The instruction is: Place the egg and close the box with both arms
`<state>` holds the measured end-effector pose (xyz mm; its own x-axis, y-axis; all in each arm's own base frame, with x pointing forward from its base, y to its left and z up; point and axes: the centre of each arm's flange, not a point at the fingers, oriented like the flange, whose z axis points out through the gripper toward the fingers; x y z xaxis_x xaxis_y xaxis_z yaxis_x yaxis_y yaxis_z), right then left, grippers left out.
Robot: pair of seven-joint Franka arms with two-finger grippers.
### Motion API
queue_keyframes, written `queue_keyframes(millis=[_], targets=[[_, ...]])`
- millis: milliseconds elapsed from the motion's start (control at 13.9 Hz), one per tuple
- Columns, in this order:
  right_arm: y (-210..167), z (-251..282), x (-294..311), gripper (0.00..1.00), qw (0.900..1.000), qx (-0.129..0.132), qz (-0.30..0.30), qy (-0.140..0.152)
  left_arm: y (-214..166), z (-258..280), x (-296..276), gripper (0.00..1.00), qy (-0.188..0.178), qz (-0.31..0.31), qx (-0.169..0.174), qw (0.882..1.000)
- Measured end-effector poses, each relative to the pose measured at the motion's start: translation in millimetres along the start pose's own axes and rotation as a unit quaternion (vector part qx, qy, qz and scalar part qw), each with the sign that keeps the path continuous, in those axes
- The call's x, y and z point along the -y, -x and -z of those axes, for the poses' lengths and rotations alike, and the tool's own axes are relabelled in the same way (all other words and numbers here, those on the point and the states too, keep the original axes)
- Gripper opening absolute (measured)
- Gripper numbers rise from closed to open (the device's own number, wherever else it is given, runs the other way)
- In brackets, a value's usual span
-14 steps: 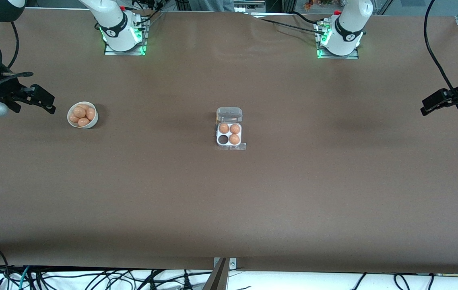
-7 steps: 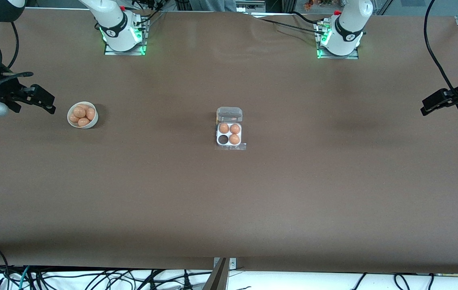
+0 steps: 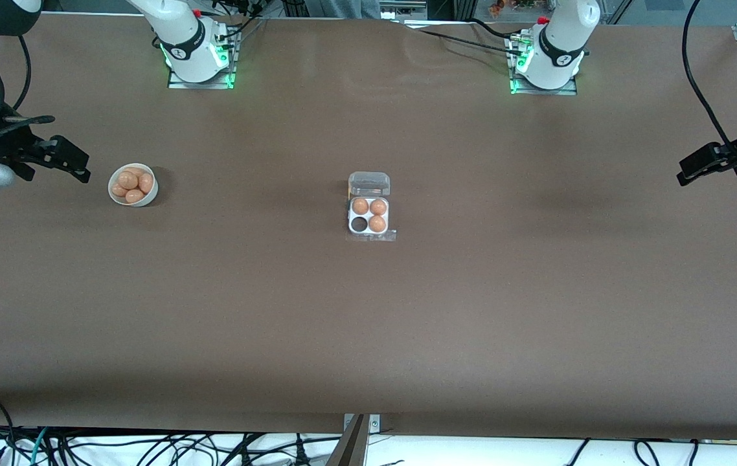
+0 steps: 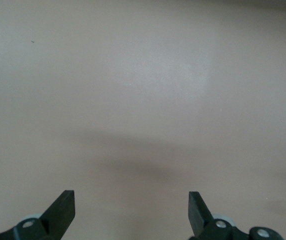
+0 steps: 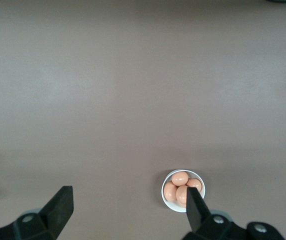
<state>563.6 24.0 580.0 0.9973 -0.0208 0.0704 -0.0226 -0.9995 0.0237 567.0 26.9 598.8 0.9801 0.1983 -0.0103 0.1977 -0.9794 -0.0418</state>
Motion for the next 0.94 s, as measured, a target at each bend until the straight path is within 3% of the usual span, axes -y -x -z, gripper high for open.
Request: queue_keyframes(millis=[72, 288, 504, 576, 720, 936], targets=[[0, -6, 0, 1.00, 1.000, 0.009, 0.002, 0.001, 0, 0, 0, 1.00, 0.000, 0.000, 0.000, 1.000], [2, -41, 1, 1.00, 0.997, 0.073, 0.014, 0.004, 0, 0, 0, 1.00, 0.000, 0.000, 0.000, 1.000], [-4, -104, -2, 1.00, 0.991, 0.135, 0.015, 0.013, 0, 0, 0, 1.00, 0.000, 0.000, 0.000, 1.000], [-6, -130, -5, 1.00, 0.989, 0.145, 0.015, 0.018, 0, 0, 0, 1.00, 0.000, 0.000, 0.000, 1.000], [-2, -175, -13, 1.00, 0.989, 0.146, 0.013, 0.026, 0, 0, 0, 1.00, 0.000, 0.000, 0.000, 1.000], [26, -221, -26, 1.00, 0.992, 0.120, 0.015, 0.034, 0, 0, 0, 1.00, 0.000, 0.000, 0.000, 1.000]])
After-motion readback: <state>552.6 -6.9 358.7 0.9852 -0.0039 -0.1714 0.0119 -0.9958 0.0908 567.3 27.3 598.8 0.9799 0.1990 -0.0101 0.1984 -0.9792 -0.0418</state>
